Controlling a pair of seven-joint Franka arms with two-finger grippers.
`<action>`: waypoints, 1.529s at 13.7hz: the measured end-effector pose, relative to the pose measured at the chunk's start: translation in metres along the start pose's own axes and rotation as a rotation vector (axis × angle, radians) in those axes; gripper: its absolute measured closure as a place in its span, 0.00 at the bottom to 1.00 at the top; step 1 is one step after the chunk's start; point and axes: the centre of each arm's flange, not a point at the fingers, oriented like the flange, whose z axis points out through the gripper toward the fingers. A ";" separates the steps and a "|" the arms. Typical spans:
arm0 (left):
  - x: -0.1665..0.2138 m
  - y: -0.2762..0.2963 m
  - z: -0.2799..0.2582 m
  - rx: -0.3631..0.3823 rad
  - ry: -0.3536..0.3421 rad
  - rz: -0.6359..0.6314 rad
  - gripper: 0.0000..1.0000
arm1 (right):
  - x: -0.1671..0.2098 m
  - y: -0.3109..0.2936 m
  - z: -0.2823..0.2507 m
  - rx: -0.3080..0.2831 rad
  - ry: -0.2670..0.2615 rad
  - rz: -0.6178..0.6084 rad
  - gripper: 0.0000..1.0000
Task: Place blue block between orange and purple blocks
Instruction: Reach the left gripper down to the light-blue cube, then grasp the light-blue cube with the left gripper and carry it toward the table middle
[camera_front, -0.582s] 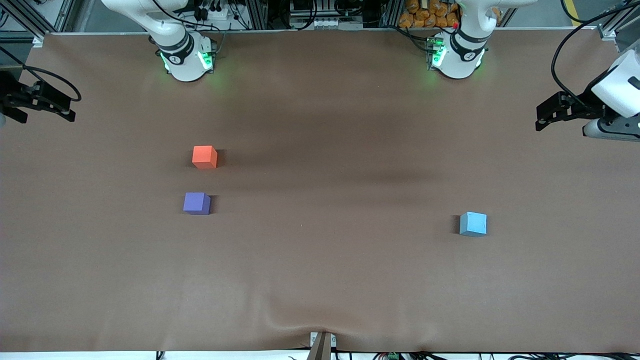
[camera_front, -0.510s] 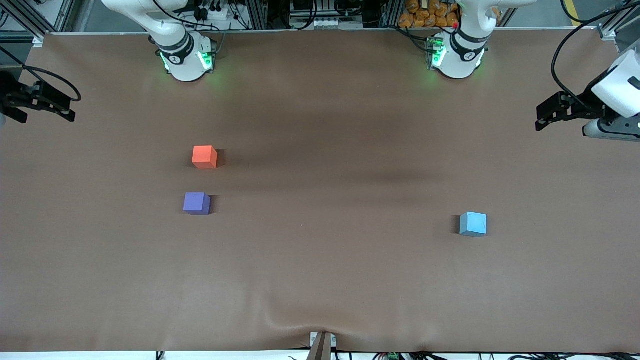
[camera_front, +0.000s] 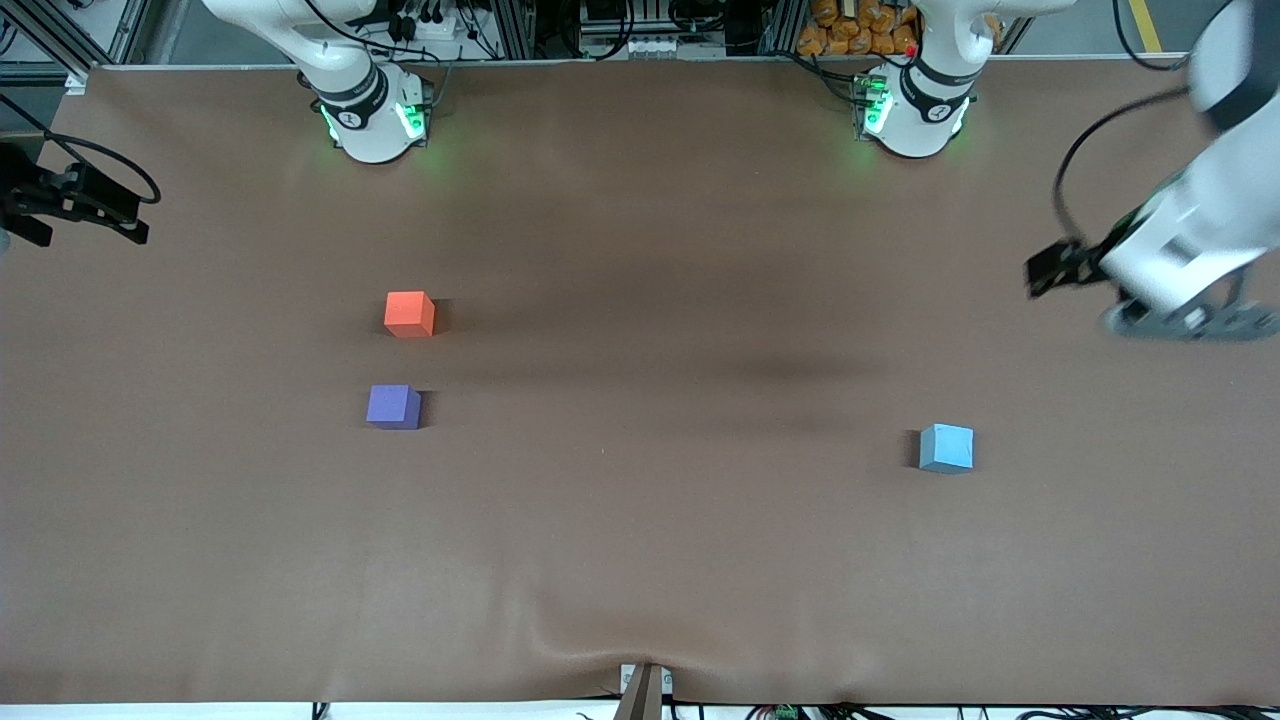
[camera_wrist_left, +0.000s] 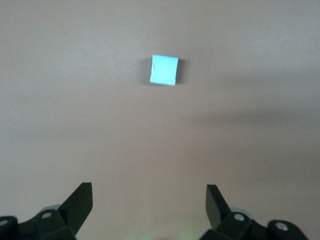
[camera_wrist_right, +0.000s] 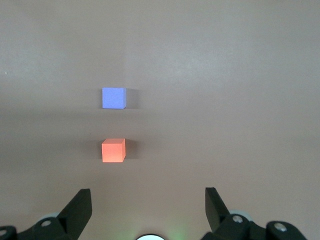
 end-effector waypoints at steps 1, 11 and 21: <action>0.021 0.016 0.024 0.012 -0.005 -0.016 0.00 | 0.000 0.000 0.000 0.000 0.000 0.000 0.00; 0.129 0.036 0.259 0.000 -0.021 -0.019 0.00 | 0.000 0.000 0.000 -0.001 0.000 0.000 0.00; 0.120 0.010 0.327 -0.018 -0.057 0.104 0.15 | 0.001 0.000 0.000 -0.001 0.002 0.000 0.00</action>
